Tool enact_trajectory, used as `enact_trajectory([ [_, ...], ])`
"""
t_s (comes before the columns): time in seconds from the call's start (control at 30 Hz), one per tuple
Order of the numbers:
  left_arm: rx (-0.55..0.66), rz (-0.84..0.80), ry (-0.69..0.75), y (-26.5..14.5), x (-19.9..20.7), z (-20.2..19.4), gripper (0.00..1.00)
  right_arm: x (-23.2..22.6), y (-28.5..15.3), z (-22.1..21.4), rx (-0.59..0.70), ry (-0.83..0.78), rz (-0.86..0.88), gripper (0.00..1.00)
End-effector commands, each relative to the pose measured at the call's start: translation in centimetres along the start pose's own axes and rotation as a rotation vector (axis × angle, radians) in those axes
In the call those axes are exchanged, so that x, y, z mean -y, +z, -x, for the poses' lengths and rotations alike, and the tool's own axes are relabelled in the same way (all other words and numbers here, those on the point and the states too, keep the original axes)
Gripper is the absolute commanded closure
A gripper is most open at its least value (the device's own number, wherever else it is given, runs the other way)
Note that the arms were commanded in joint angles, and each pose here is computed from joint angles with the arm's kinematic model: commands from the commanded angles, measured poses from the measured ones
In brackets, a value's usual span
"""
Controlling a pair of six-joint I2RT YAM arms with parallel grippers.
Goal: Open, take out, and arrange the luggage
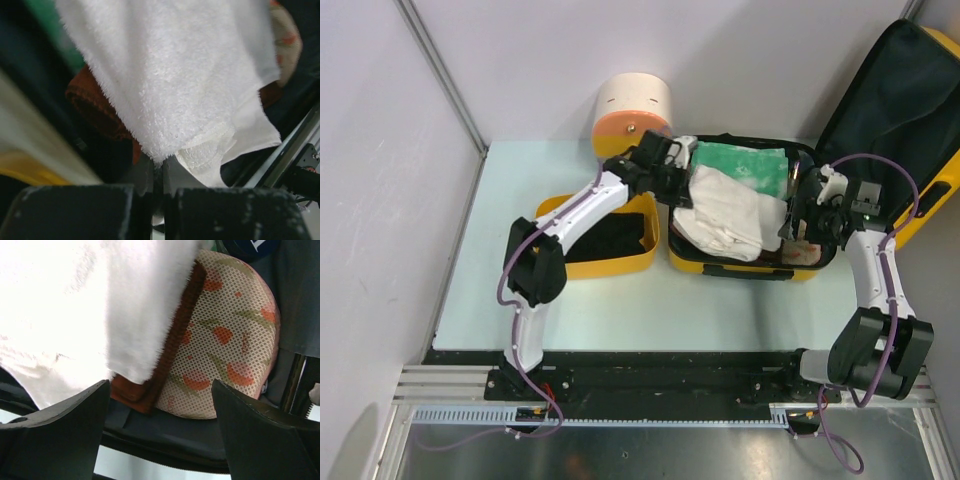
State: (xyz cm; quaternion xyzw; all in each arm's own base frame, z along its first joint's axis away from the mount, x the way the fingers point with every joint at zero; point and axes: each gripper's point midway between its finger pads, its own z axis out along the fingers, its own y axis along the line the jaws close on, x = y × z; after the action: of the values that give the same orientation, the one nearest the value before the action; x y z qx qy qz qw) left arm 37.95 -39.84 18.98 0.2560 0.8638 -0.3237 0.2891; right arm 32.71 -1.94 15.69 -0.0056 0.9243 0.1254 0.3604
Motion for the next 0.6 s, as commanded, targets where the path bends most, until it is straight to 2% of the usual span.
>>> enact_trajectory([
  [0.0, -0.019, 0.006, -0.076, -0.6, -3.4, -0.4, 1.0, -1.5, 0.6, 1.7, 0.055, 0.056, 0.082, 0.13],
  [0.23, -0.054, -0.029, -0.093, 0.5, -3.7, -1.3, 0.99, -3.2, 3.2, 1.6, 0.021, 0.123, 0.176, 0.19],
  [0.37, -0.066, -0.026, -0.106, 0.8, -4.1, -1.8, 0.97, -4.0, 4.4, 1.7, 0.009, 0.179, 0.218, 0.27],
  [0.57, -0.073, -0.023, -0.112, 0.9, -4.7, -2.0, 0.96, -3.7, 6.2, 1.8, 0.006, 0.212, 0.231, 0.27],
])
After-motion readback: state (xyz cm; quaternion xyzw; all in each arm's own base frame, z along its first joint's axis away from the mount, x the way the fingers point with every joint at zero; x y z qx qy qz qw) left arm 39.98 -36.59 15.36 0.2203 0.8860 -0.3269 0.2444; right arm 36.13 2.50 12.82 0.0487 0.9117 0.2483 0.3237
